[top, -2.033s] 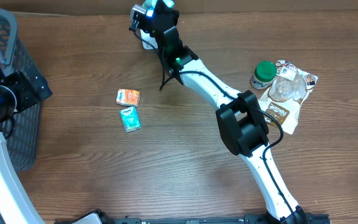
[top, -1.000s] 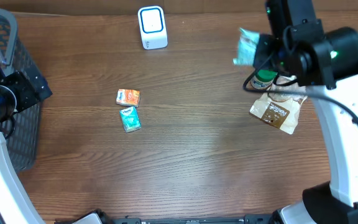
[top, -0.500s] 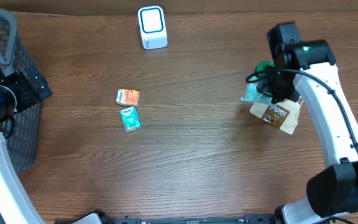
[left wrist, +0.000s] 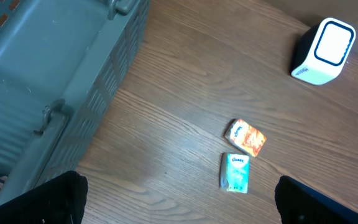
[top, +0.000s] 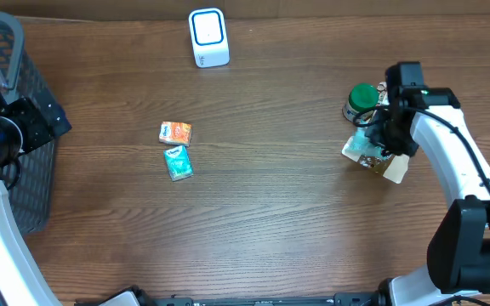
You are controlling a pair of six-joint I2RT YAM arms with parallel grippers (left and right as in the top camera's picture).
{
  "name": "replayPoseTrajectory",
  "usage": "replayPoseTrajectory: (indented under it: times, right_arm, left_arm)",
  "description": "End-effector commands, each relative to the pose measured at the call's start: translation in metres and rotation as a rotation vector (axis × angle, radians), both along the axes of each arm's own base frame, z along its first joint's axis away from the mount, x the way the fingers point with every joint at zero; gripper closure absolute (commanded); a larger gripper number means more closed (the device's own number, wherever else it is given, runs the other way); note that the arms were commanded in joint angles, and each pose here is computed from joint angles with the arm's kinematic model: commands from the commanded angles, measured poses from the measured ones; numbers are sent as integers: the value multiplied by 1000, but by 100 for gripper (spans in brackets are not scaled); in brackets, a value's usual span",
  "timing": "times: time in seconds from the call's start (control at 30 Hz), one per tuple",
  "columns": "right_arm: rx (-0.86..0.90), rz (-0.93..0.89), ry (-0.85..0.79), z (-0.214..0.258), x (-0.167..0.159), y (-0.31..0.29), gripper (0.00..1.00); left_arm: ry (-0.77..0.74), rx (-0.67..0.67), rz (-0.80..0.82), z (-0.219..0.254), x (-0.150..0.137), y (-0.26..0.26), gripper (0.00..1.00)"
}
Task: Scan the item barcode
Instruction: 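Move the pack right and release it beside the jar, then reach the right gripper back to the small Kleenex packet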
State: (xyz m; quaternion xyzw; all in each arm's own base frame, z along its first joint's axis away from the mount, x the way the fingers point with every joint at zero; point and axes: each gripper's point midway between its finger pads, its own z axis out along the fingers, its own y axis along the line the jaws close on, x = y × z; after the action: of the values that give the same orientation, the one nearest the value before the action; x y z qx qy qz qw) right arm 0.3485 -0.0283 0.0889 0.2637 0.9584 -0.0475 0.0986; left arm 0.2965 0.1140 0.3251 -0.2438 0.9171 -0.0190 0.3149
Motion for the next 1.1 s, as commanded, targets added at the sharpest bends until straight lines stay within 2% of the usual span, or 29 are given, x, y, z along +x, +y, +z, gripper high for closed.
replayPoseTrajectory:
  times: [0.0, 0.03, 0.1, 0.3, 0.47, 0.63, 0.73, 1.07]
  right_arm:
    - [-2, -33, -18, 2, 1, -12, 55]
    - [-2, -40, -18, 2, 1, -15, 46]
    - [-2, -50, -18, 2, 0, -18, 38]
    - [4, -54, -22, 6, 1, -20, 27]
    - [109, 30, -60, 31, 15, 2, 25]
    - [325, 239, -145, 70, 33, 59, 25]
    - [472, 340, -187, 82, 36, 106, 28]
    - [599, 575, -194, 64, 27, 246, 30]
  left_arm:
    - [-10, -8, 4, 2, 1, 0, 0]
    - [-10, -8, 4, 2, 1, 0, 1]
    - [-10, -8, 4, 2, 1, 0, 0]
    - [-10, -8, 4, 2, 1, 0, 1]
    - [-10, -8, 4, 2, 1, 0, 0]
    - [-10, -8, 4, 2, 1, 0, 1]
    - [-10, -8, 4, 2, 1, 0, 0]
    - [-10, -8, 4, 2, 1, 0, 0]
